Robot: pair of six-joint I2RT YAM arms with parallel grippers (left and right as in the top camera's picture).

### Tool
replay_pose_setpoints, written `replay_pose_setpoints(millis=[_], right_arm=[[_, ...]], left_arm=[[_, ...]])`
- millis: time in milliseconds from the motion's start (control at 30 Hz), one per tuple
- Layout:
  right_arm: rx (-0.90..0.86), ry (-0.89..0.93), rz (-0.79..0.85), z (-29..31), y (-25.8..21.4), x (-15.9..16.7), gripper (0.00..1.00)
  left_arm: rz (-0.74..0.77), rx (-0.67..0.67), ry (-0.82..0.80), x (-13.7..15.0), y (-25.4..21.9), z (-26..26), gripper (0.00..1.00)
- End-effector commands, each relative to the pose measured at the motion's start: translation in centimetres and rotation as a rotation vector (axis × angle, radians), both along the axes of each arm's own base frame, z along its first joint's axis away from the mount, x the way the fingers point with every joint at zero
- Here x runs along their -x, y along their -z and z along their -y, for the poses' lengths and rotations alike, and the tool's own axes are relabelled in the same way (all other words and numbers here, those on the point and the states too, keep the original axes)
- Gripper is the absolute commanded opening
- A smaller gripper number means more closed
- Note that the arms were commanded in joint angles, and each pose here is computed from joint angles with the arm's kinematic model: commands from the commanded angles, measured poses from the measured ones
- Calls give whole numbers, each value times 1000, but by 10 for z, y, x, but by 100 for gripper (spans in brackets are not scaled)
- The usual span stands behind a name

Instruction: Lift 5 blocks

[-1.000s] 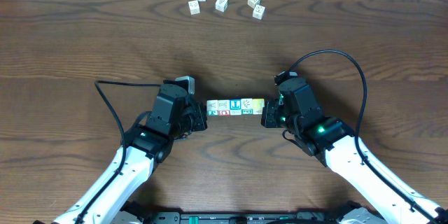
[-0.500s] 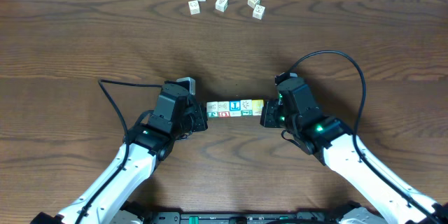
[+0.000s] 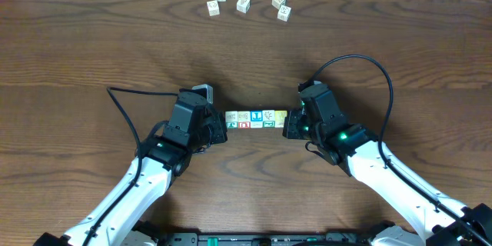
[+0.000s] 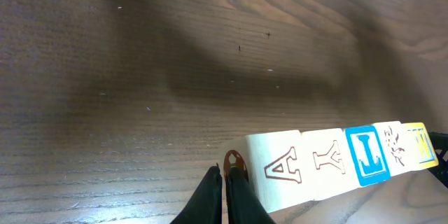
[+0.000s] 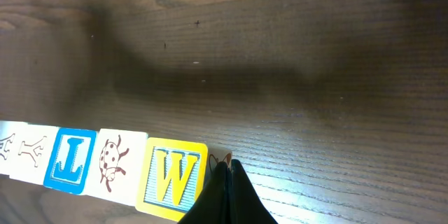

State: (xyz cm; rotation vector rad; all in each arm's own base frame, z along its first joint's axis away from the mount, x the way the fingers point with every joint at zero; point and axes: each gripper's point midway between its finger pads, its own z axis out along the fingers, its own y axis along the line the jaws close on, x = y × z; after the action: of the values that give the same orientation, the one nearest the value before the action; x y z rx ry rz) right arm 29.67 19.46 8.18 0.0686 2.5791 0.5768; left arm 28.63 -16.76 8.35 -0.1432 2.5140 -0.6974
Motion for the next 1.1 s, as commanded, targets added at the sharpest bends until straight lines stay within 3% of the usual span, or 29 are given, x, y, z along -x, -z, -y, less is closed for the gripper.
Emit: replay_pose_setpoints(millis=[0,1067], right_arm=[[-284,-312,-104,-82,-32,52,1],[-271,-314,-148,-83,-17,54,1]], left_arm=[[-35,194,234,26,-26,58,7],[-65,186,231,27,-17,58,7]])
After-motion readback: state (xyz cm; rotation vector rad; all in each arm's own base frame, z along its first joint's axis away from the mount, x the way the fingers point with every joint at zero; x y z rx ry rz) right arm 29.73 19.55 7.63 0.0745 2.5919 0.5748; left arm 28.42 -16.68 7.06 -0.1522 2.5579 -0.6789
